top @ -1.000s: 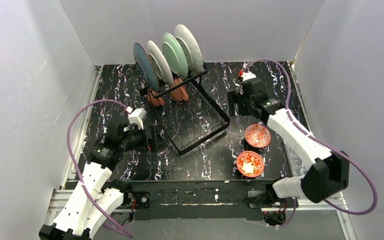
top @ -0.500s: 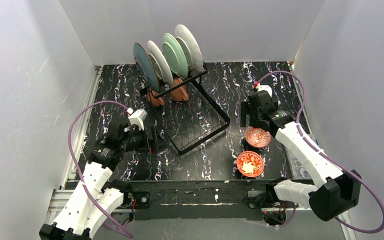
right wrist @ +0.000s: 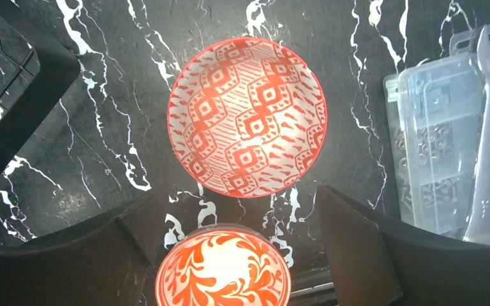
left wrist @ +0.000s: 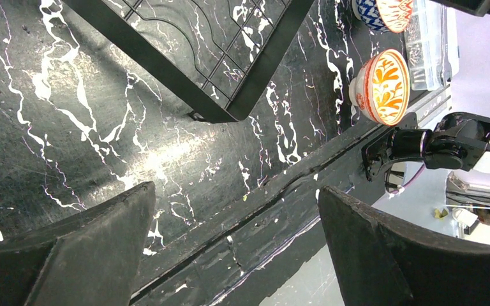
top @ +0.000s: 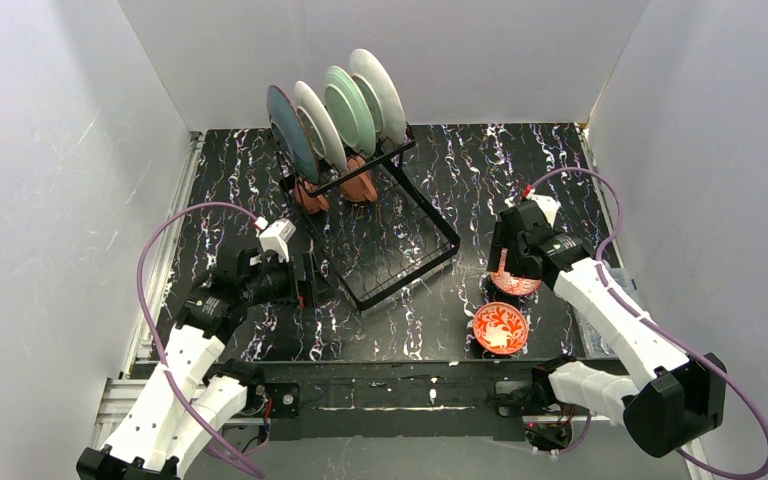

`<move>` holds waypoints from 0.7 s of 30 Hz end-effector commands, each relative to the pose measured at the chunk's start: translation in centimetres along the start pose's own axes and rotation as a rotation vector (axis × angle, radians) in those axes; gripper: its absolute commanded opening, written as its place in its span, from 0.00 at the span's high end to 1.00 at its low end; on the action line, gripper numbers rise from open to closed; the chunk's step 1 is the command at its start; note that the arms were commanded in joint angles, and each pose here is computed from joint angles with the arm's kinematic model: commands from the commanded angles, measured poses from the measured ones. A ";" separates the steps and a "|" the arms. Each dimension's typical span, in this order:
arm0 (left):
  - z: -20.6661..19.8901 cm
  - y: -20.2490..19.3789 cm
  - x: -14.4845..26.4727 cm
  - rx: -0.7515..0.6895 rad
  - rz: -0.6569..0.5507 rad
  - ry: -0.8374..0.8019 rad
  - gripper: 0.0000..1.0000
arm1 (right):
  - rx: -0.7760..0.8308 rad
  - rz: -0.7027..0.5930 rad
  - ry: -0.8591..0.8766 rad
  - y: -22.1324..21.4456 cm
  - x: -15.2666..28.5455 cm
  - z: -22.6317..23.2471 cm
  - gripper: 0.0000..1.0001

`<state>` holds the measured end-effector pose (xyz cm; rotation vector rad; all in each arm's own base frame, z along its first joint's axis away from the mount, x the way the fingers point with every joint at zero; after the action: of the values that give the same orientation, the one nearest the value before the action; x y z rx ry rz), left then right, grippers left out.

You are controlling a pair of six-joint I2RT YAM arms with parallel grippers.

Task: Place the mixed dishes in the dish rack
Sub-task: Pick up the bowl from the center of the board.

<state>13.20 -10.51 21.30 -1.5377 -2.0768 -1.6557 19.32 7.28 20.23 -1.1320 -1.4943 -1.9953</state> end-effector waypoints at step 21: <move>0.1 -0.7 -0.3 0.001 0.037 0.003 0.02 | 0.040 0.107 0.083 -2.4 -3.1 1.1 0.25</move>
<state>13.23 -10.58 21.09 -1.5414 -2.0627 -1.6537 18.84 8.33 16.93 -1.1043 -1.3874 -1.9148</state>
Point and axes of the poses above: each gripper's point midway between its finger pads, its own x axis back along the fingers, its own z axis along the line the jaws close on, y = z × x, the point moved 8 cm from there along x, back along the fingers, and after that the axes turned 14 degrees about -x, right-handed, at the moved point
